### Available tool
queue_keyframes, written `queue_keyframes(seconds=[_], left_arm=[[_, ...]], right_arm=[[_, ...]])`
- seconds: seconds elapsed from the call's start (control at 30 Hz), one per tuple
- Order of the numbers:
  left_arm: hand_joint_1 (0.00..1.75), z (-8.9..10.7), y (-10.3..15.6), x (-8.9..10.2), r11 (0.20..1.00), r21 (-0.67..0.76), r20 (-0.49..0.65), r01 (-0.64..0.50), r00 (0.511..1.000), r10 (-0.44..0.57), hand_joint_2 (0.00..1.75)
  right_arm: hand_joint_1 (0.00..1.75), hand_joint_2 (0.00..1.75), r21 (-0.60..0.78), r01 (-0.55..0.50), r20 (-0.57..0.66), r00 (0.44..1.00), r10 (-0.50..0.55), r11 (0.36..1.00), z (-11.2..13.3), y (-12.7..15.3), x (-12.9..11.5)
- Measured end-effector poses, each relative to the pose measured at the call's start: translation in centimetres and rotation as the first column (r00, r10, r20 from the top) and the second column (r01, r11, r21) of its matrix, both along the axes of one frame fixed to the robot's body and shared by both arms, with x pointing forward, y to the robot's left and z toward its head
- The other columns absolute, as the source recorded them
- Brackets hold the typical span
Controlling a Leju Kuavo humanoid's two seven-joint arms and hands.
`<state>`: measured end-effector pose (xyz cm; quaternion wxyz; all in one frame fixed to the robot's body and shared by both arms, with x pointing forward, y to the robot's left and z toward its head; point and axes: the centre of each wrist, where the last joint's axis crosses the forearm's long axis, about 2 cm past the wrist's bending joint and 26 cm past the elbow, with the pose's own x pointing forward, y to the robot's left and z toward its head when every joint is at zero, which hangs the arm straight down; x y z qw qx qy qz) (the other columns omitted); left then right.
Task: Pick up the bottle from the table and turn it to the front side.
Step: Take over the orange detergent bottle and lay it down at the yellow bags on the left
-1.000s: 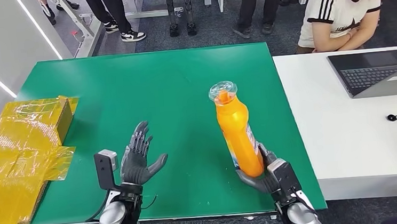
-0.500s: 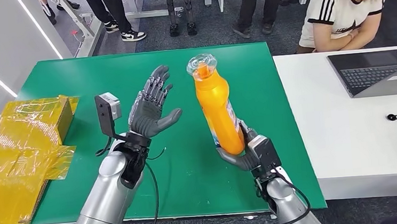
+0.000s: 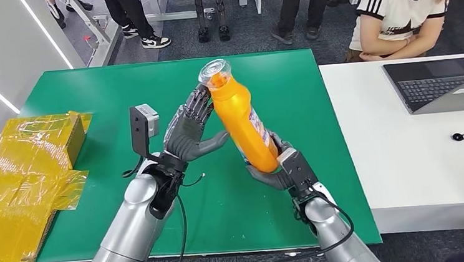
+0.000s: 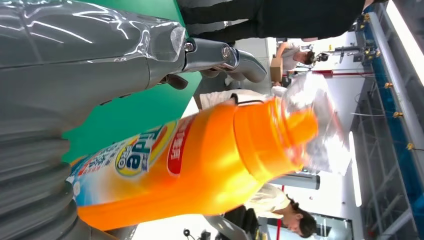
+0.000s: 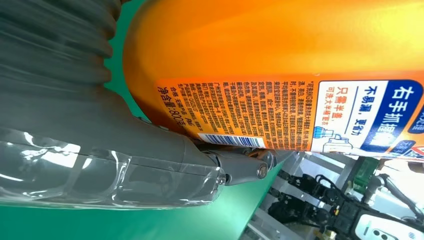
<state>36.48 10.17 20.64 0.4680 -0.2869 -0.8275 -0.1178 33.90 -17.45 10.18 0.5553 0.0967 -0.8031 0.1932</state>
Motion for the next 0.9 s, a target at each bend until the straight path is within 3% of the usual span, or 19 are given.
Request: queue_keyframes(seconds=[0.27, 0.47, 0.9], left_arm=[[0.00, -0.1, 0.1, 0.8, 0.997, 0.049, 0.022, -0.056, 0.998, 0.055, 1.75], [0.00, 0.0, 1.4, 2.3, 0.988, 0.088, 0.022, -0.128, 0.992, 0.127, 1.75], [0.00, 0.5, 1.5, 2.9, 0.994, 0.046, -0.057, -0.104, 0.993, 0.106, 1.75]], right_arm=[[1.75, 1.75, -0.095, -0.027, 0.079, 0.996, 0.035, 0.995, 2.0, 1.1, 2.1], [1.75, 1.75, -0.159, -0.038, 0.107, 0.993, 0.055, 0.987, 2.6, 2.5, 2.1], [1.75, 1.75, -0.186, -0.072, 0.075, 0.993, 0.088, 0.980, 2.5, 4.3, 2.3]])
